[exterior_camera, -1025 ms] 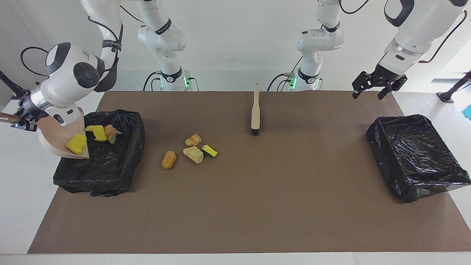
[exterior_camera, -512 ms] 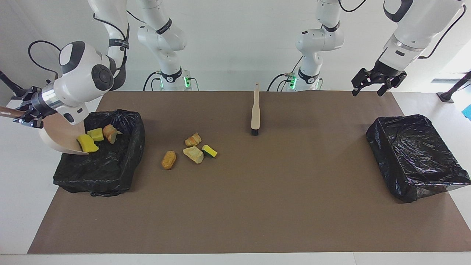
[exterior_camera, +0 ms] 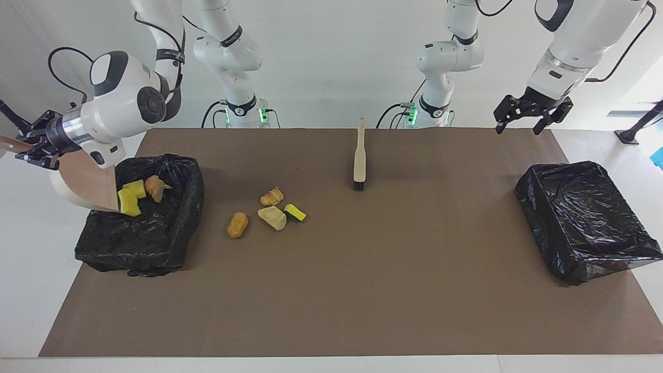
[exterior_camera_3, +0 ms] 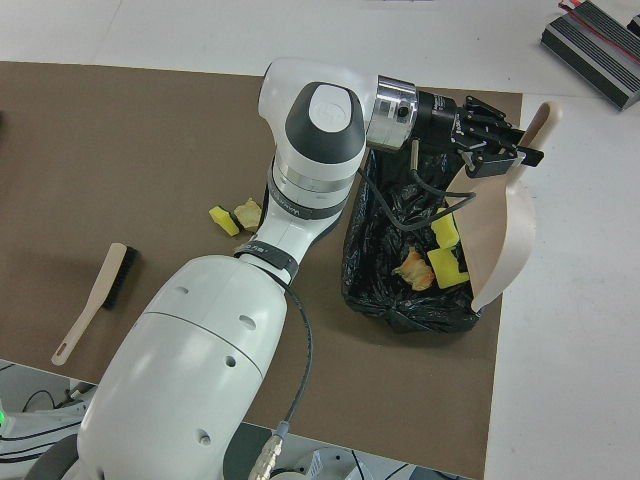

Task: Sweep and dump trash in bin

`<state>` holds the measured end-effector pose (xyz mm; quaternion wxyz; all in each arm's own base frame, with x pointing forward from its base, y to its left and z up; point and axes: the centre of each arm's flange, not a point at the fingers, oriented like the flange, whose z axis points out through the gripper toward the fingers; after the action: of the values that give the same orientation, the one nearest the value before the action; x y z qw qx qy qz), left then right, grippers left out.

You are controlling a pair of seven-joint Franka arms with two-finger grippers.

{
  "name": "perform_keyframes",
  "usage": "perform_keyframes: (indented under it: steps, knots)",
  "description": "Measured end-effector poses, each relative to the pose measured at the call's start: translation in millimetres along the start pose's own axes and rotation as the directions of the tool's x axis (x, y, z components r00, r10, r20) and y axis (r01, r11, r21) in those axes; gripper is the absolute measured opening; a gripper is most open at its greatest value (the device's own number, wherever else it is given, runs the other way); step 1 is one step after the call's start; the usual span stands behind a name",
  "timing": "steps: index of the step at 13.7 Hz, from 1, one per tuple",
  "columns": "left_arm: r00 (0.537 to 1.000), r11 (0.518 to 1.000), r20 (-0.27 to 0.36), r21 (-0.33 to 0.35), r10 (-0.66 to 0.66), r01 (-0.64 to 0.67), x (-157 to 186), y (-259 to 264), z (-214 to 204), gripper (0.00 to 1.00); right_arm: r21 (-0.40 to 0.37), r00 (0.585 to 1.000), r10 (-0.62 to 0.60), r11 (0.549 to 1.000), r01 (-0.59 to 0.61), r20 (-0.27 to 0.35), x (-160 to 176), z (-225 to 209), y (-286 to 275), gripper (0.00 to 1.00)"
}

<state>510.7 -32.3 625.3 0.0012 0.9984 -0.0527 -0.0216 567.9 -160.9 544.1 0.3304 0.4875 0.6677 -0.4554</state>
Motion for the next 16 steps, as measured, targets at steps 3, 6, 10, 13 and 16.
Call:
perform_keyframes:
  steps: [3, 6, 10, 13, 16]
  knots:
    - [1.000, 1.000, -0.002, 0.001, 0.004, -0.004, -1, 0, -1, 1.00, 0.076, 0.990, 0.091, 0.994, -0.083, -0.107, -23, -23, -33, 0.31]
    - [1.000, 1.000, -0.002, 0.001, -0.003, 0.003, -1, -4, -1, 1.00, 0.136, 0.950, 0.168, 0.981, -0.136, -0.264, -32, -66, -52, 0.31]
    - [1.000, 1.000, -0.003, 0.000, -0.011, 0.011, -1, -9, -1, 1.00, 0.291, 0.800, 0.415, 0.904, -0.312, -0.432, 2, -113, -53, 0.31]
    - [1.000, 1.000, -0.003, 0.000, -0.011, 0.011, -1, -9, -1, 1.00, 0.444, 0.631, 0.629, 0.774, -0.452, -0.454, 39, -168, -48, 0.31]
    - [1.000, 1.000, -0.003, 0.000, -0.011, 0.011, -1, -9, -1, 1.00, 0.624, 0.418, 0.808, 0.588, -0.515, -0.416, 73, -218, -43, 0.31]
